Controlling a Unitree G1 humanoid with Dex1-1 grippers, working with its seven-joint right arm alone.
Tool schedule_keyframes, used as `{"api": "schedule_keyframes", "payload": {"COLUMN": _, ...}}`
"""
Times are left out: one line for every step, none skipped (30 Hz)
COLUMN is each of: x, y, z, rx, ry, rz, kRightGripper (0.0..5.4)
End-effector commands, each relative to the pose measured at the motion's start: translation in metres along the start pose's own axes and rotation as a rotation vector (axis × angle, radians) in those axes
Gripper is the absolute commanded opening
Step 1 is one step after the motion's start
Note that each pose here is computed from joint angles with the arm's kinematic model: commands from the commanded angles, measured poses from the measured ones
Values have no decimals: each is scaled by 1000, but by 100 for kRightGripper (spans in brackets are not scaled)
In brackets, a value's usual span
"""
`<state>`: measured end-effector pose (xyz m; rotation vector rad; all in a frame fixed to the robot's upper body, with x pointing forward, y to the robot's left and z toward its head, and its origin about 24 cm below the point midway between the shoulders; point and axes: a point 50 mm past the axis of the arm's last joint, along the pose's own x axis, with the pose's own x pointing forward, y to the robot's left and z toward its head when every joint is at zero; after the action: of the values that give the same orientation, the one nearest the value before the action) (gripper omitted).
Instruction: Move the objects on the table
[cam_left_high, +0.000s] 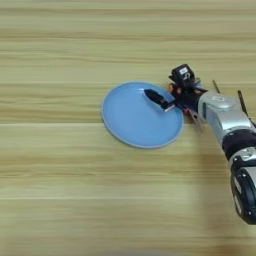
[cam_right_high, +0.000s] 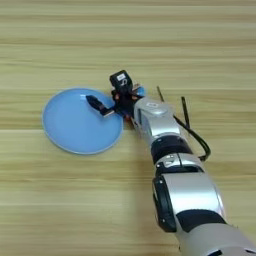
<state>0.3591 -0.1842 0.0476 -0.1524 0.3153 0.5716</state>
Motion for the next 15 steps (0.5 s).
{"api": "schedule_keyframes", "payload": {"x": 0, "y": -8, "z": 40, "rx": -106, "ry": -93, "rz": 2, "kRightGripper": 539}}
{"api": "schedule_keyframes", "payload": {"x": 0, "y": -7, "z": 39, "rx": -110, "ry": -87, "rz": 9, "kRightGripper": 539}}
{"api": "schedule_keyframes", "payload": {"x": 0, "y": -7, "z": 38, "rx": -112, "ry": -79, "rz": 15, "kRightGripper": 539}}
{"api": "schedule_keyframes", "payload": {"x": 0, "y": -6, "z": 36, "rx": -113, "ry": -70, "rz": 23, "kRightGripper": 539}}
{"api": "schedule_keyframes", "payload": {"x": 0, "y": -6, "z": 35, "rx": -113, "ry": -59, "rz": 31, "kRightGripper": 539}}
{"api": "schedule_keyframes", "payload": {"x": 0, "y": -5, "z": 33, "rx": -110, "ry": -46, "rz": 40, "kRightGripper": 539}}
{"api": "schedule_keyframes", "payload": {"x": 1, "y": -3, "z": 31, "rx": -98, "ry": -27, "rz": 58, "kRightGripper": 539}}
{"api": "schedule_keyframes", "payload": {"x": 1, "y": -2, "z": 29, "rx": -88, "ry": -15, "rz": 77, "kRightGripper": 539}}
{"api": "schedule_keyframes", "payload": {"x": 1, "y": -1, "z": 28, "rx": -80, "ry": -6, "rz": 93, "kRightGripper": 539}}
{"api": "schedule_keyframes", "payload": {"x": 1, "y": 1, "z": 27, "rx": -76, "ry": 4, "rz": 107, "kRightGripper": 539}}
{"api": "schedule_keyframes", "payload": {"x": 1, "y": 2, "z": 26, "rx": -80, "ry": 12, "rz": 118, "kRightGripper": 539}}
{"api": "schedule_keyframes", "payload": {"x": 1, "y": 2, "z": 25, "rx": -82, "ry": 17, "rz": 125, "kRightGripper": 539}}
{"api": "schedule_keyframes", "payload": {"x": 1, "y": 3, "z": 25, "rx": -83, "ry": 19, "rz": 129, "kRightGripper": 539}}
{"api": "schedule_keyframes", "payload": {"x": 1, "y": 3, "z": 25, "rx": -84, "ry": 20, "rz": 132, "kRightGripper": 539}}
{"api": "schedule_keyframes", "payload": {"x": 0, "y": 3, "z": 25, "rx": -84, "ry": 19, "rz": 135, "kRightGripper": 539}}
